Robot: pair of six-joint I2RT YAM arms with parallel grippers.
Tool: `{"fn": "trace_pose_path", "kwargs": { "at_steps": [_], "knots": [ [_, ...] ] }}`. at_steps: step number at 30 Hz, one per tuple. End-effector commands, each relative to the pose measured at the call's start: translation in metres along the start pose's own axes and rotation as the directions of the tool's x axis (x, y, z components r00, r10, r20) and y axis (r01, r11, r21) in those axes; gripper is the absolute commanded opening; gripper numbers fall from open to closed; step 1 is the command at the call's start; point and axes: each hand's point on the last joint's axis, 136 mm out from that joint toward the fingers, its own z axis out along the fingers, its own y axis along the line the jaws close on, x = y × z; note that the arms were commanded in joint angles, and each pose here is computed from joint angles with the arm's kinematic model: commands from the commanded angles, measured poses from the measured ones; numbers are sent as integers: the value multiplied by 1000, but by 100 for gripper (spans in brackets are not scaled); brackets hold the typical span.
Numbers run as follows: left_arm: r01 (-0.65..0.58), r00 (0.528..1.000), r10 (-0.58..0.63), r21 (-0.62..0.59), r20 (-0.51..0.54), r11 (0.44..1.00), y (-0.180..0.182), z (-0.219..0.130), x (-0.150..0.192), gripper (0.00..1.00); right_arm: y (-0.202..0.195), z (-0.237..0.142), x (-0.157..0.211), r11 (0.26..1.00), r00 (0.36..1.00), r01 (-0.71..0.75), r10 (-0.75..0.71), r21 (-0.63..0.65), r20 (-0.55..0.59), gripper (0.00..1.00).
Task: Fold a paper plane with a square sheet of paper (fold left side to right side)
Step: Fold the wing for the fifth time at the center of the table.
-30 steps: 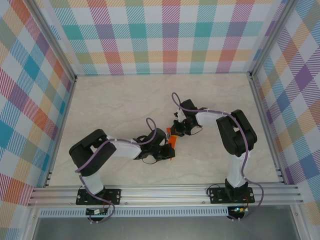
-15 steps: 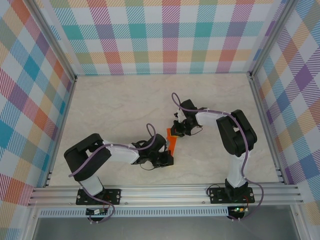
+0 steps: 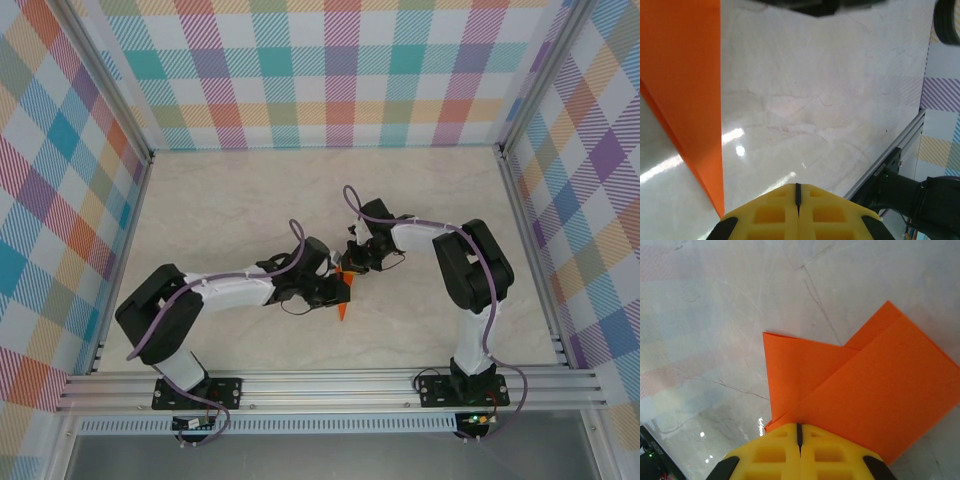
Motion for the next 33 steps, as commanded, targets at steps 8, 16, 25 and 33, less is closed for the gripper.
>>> {"fn": "trace_pose_path", "kwargs": {
  "at_steps": [8,16,25,33],
  "knots": [
    [25,995,-31,-65,-92,998,42,40,10,0,-33,10,4,992,1000,-14,16,128,-14,4],
    [15,987,-34,-116,-159,993,51,44,47,0,-34,10,3,991,1000,-15,17,136,-14,4],
    [16,981,-47,-167,-186,986,61,32,81,0,-34,10,2,990,1000,-14,15,137,-12,4],
    [-3,988,-15,-119,-156,993,43,20,77,0,-21,6,-5,996,1000,-1,1,91,4,6]
  ]
}}
